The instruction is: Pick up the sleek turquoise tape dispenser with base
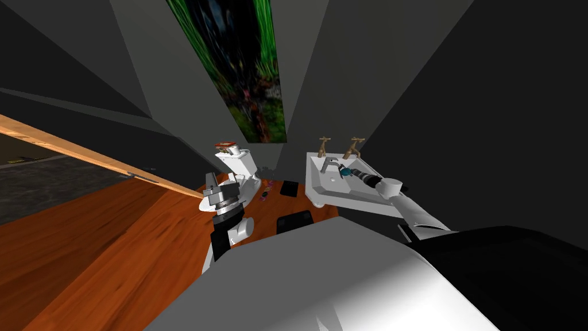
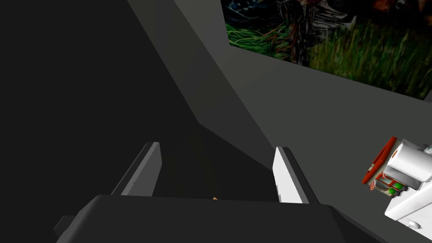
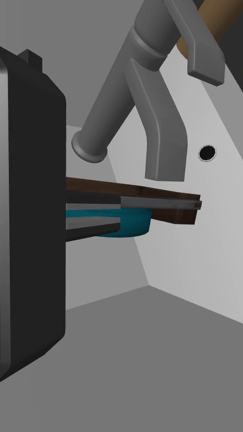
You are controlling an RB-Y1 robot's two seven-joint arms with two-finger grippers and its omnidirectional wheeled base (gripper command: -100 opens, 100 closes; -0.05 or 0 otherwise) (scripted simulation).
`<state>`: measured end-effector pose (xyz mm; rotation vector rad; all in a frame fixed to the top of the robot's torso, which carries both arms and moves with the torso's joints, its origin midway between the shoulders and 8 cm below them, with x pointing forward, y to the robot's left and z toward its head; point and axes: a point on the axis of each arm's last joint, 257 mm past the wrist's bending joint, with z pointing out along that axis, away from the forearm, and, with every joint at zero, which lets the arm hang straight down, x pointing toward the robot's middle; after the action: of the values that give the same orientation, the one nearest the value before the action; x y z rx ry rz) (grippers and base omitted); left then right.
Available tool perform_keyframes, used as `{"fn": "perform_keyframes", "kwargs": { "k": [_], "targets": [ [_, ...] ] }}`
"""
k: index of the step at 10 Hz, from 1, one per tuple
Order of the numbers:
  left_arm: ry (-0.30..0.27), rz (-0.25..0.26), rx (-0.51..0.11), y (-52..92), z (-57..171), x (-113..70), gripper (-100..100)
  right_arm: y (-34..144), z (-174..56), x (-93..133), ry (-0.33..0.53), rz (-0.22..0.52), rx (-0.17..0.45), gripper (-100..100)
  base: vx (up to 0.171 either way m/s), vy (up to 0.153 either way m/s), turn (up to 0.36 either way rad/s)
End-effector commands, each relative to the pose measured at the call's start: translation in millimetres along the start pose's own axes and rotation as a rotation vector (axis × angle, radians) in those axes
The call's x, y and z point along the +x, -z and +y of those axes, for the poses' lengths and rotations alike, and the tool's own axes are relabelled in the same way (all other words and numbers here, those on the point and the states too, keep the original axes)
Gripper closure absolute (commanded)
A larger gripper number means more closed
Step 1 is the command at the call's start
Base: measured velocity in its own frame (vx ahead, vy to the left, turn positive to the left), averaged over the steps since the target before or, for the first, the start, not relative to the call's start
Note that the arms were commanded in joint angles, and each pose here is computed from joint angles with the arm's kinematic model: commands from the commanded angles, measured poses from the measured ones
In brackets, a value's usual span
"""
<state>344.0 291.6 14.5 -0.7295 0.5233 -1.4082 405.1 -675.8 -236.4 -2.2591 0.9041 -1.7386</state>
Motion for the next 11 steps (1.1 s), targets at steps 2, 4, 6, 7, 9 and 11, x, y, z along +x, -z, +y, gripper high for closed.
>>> {"fn": "perform_keyframes", "kwargs": {
  "k": [2, 4, 6, 7, 9, 11],
  "targets": [
    [0.000, 0.000, 0.000, 0.1, 0, -0.1, 0, 9.4, -5, -6, 0.104, -0.028, 0.006, 100, 0.126, 0.013, -0.046],
    [0.000, 0.000, 0.000, 0.0, 0, 0.0, 0, 20.7, -9, -14, 0.077, -0.038, 0.028, 100, 0.048, -0.014, 0.004],
    [0.000, 0.000, 0.000, 0.0, 0, 0.0, 0, 26.5, -9, -16, 0.026, -0.035, 0.037, 100, -0.003, -0.004, 0.014],
    [0.000, 0.000, 0.000, 0.0, 0, 0.0, 0, 26.5, -11, -13, -0.002, -0.026, 0.045, 100, -0.007, 0.005, -0.008],
    [0.000, 0.000, 0.000, 0.1, 0, -0.1, 0, 36.0, -14, -33, 0.094, -0.081, 0.042, 100, 0.144, -0.005, -0.046],
    [0.000, 0.000, 0.000, 0.0, 0, 0.0, 0, 48.7, -18, -44, 0.061, -0.099, 0.060, 100, 0.043, 0.001, 0.014]
  ]
}}
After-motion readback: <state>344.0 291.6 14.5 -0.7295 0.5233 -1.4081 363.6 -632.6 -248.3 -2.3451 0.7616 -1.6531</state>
